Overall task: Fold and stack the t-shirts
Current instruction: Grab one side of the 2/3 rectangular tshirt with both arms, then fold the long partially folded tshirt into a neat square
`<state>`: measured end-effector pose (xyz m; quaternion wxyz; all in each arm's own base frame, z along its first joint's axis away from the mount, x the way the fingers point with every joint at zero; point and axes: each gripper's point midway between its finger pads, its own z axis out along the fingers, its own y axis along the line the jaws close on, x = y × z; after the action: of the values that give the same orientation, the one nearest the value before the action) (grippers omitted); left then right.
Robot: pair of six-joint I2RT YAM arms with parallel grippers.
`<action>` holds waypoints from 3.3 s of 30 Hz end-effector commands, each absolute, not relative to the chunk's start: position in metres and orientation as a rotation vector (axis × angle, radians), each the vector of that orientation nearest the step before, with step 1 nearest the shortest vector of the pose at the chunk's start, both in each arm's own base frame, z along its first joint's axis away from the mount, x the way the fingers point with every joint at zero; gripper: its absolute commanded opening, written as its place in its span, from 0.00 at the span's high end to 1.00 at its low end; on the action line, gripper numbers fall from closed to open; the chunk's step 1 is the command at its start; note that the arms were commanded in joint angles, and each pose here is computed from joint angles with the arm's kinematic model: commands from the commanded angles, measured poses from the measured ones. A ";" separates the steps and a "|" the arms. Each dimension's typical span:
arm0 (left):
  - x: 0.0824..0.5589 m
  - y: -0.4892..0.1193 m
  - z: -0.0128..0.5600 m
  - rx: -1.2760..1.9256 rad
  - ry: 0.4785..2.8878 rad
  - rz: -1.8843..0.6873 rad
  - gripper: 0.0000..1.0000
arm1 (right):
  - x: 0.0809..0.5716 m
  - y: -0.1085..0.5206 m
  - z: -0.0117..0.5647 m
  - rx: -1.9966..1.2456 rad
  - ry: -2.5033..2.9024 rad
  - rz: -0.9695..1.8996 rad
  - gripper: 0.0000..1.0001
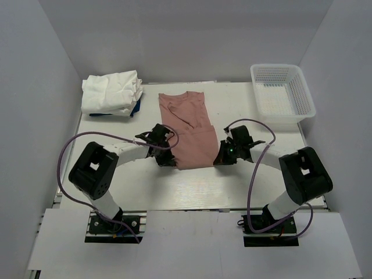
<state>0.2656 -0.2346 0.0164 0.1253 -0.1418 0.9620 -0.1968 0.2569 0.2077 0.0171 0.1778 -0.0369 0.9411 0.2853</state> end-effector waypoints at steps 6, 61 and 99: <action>0.178 -0.210 0.051 -0.281 2.920 -0.535 1.00 | 0.214 0.188 0.074 -0.137 2.669 0.787 1.00; 0.393 -0.161 0.185 -0.628 2.512 -0.376 1.00 | 0.349 0.259 0.214 -0.263 2.433 1.308 1.00; 0.280 -0.162 0.192 -0.525 2.372 -0.746 1.00 | 0.242 0.239 0.212 -0.257 2.345 1.464 1.00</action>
<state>0.2539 -0.1782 0.1695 0.2306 -0.1906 0.9008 -0.3147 0.2223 0.2331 0.2004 0.1669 -0.0832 0.8397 0.5100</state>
